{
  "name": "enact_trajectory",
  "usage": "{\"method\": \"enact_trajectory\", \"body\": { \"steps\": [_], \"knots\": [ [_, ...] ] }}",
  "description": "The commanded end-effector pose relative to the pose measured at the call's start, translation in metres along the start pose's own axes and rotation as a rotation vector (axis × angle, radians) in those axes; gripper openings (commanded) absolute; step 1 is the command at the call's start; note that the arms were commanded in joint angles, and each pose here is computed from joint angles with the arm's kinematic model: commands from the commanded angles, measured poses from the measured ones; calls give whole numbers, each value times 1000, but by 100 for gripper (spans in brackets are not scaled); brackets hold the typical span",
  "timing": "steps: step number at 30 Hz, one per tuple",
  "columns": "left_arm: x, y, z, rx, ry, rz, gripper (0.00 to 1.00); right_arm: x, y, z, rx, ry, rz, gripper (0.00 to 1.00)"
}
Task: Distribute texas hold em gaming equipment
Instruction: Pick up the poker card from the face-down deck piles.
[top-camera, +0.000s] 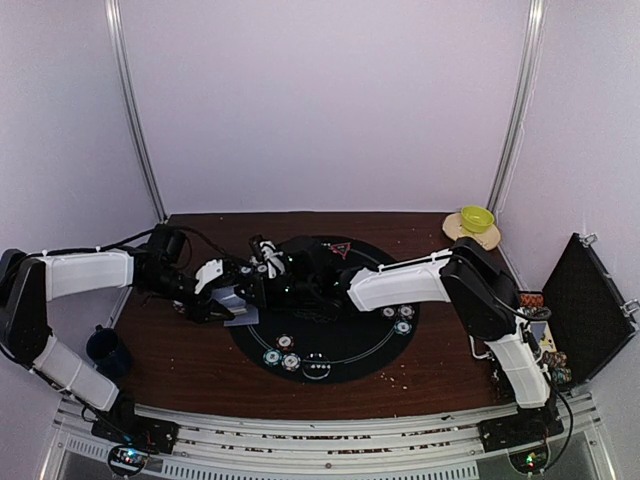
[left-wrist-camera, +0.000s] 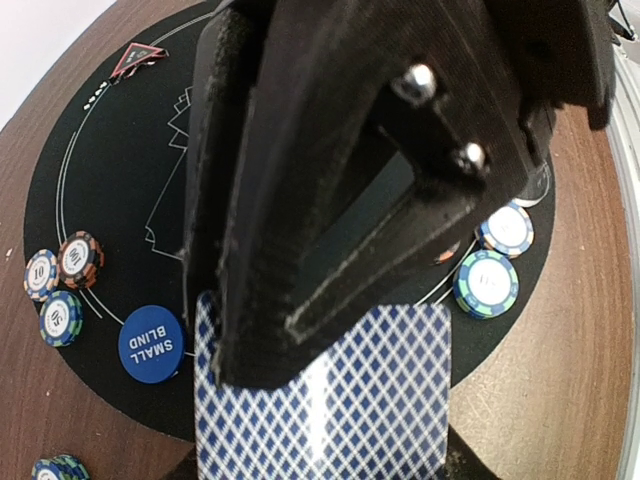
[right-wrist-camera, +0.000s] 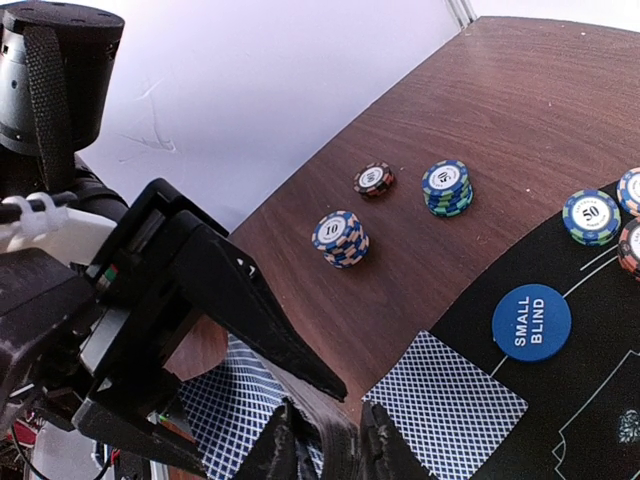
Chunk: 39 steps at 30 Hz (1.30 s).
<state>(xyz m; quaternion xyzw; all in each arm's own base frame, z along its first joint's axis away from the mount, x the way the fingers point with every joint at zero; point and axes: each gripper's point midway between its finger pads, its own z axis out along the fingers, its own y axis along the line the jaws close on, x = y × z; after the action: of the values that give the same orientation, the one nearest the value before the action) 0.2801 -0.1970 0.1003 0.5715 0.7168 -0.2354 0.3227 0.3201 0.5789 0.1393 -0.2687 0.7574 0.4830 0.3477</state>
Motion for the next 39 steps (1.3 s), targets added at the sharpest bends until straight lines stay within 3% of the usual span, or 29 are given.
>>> {"method": "enact_trajectory", "body": {
  "steps": [1,9,14,21,30,39],
  "knots": [
    [-12,-10,-1,52,-45,29,43,-27,-24,-19,89,-60,-15,24],
    [-10,-9,0,53,-38,25,44,-28,-11,-22,22,-53,-23,14],
    [-8,-8,3,56,-30,19,44,-30,-4,-25,-7,-46,-27,0],
    [-7,-8,3,56,-29,19,44,-34,-2,-39,-50,-64,5,0],
    [-10,2,0,-6,-31,12,44,-52,-1,-79,-46,-192,68,0],
    [-11,11,-1,-53,-27,0,44,-53,-27,-156,122,-459,249,0]
  ]
}}
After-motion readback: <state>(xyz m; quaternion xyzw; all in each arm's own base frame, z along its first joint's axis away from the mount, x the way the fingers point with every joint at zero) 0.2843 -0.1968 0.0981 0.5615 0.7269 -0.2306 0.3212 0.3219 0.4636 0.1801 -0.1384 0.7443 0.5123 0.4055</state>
